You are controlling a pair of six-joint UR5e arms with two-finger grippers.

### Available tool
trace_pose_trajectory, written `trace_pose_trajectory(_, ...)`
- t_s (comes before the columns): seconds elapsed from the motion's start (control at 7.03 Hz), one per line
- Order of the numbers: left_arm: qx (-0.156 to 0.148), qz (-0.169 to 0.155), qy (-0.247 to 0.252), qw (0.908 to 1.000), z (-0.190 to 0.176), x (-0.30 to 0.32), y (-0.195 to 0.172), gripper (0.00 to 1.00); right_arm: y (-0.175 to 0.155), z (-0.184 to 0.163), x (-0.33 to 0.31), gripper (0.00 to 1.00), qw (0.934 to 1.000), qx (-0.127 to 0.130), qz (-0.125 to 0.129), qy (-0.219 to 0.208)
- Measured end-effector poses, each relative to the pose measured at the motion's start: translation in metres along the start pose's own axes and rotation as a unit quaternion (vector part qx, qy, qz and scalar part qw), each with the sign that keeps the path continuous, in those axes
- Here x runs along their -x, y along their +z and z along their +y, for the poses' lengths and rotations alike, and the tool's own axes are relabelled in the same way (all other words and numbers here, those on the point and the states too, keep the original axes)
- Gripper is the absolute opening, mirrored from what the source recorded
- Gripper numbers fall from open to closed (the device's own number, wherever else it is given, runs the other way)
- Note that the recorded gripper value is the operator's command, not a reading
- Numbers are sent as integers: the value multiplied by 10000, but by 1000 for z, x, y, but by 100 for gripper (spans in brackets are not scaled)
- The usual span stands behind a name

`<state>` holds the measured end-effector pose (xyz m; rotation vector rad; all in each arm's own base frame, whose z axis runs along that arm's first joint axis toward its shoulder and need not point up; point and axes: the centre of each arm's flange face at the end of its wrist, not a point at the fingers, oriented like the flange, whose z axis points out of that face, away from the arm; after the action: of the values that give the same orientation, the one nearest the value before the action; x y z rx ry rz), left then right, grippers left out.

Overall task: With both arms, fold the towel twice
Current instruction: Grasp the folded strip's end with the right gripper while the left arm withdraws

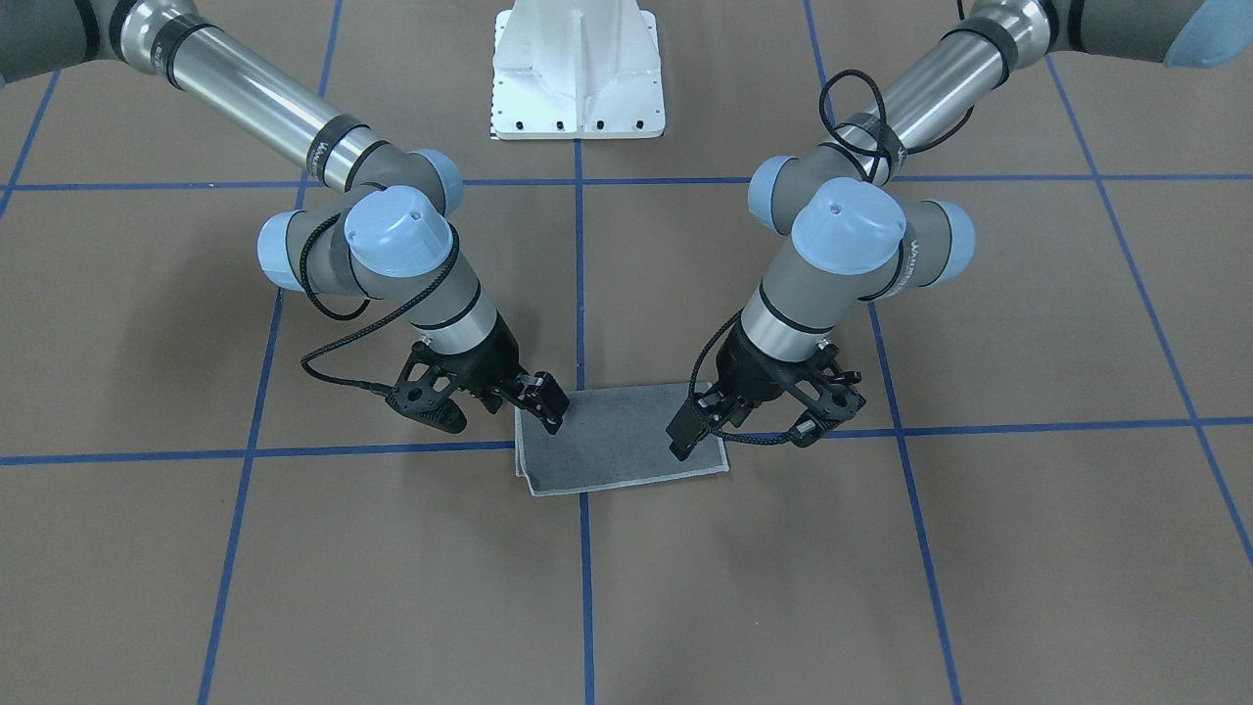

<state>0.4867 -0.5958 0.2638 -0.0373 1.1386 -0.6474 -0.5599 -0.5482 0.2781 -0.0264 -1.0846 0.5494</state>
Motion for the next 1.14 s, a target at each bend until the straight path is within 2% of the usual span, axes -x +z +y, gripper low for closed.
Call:
trace_pose_trajectory(0.28, -1, -2, 2, 10000, 0, 0, 0, 100, 3, 3, -2, 47, 10000, 19, 29, -55)
trace_pose_trajectory(0.43, -6, -2, 1, 10000, -1, 1, 0, 100, 5, 5, -3, 31, 9999, 35, 44, -146)
trace_pose_trajectory(0.57, -12, -1, 0, 10000, -2, 1, -1, 100, 7, 7, -5, 11, 9995, 55, 66, -288)
trace_pose_trajectory(0.71, -19, 1, -4, 10000, -4, 1, -1, 100, 9, 9, -8, 0, 9991, 81, 91, -415)
trace_pose_trajectory(1.14, 33, -1, -22, 10000, -8, 0, -5, 99, 3, 13, -8, 0, 9979, 224, 39, -605)
